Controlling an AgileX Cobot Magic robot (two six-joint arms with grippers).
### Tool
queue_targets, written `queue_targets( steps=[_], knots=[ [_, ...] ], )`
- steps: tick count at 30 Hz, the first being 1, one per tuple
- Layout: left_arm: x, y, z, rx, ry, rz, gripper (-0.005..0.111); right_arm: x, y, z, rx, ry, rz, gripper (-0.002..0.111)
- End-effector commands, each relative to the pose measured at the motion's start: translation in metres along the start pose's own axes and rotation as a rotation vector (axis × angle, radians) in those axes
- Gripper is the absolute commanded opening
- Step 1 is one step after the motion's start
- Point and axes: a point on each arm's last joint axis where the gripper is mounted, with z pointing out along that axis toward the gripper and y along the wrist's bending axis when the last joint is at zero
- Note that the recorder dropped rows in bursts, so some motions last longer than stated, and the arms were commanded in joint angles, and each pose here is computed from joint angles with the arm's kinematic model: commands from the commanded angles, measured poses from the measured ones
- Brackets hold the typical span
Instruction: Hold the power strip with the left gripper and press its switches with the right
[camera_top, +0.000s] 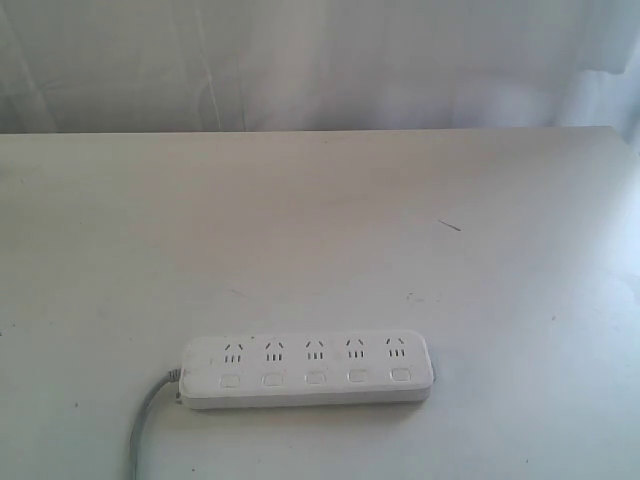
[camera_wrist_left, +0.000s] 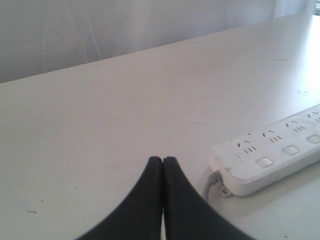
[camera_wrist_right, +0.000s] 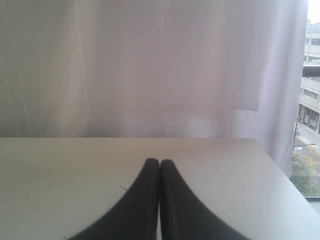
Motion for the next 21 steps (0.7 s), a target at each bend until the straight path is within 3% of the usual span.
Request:
queue_targets(
  steps=[1,8,13,21],
  knots=[
    [0.001,-0.003,0.0,0.031,-0.003,-0.047,0.0,0.001,0.0,0.0,-0.001,0.0,-0.012,0.0],
    [0.001,-0.003,0.0,0.035,0.0,-0.048,0.0,0.001,0.0,0.0,-0.001,0.0,-0.012,0.0],
    [-0.005,0.007,0.0,-0.074,-0.071,-0.097,0.0,0.001,0.0,0.0,0.001,0.0,-0.012,0.0],
    [-0.004,0.003,0.0,-0.031,-0.052,-0.098,0.0,0.001,0.0,0.0,0.001,0.0,-0.012,0.0]
  ],
)
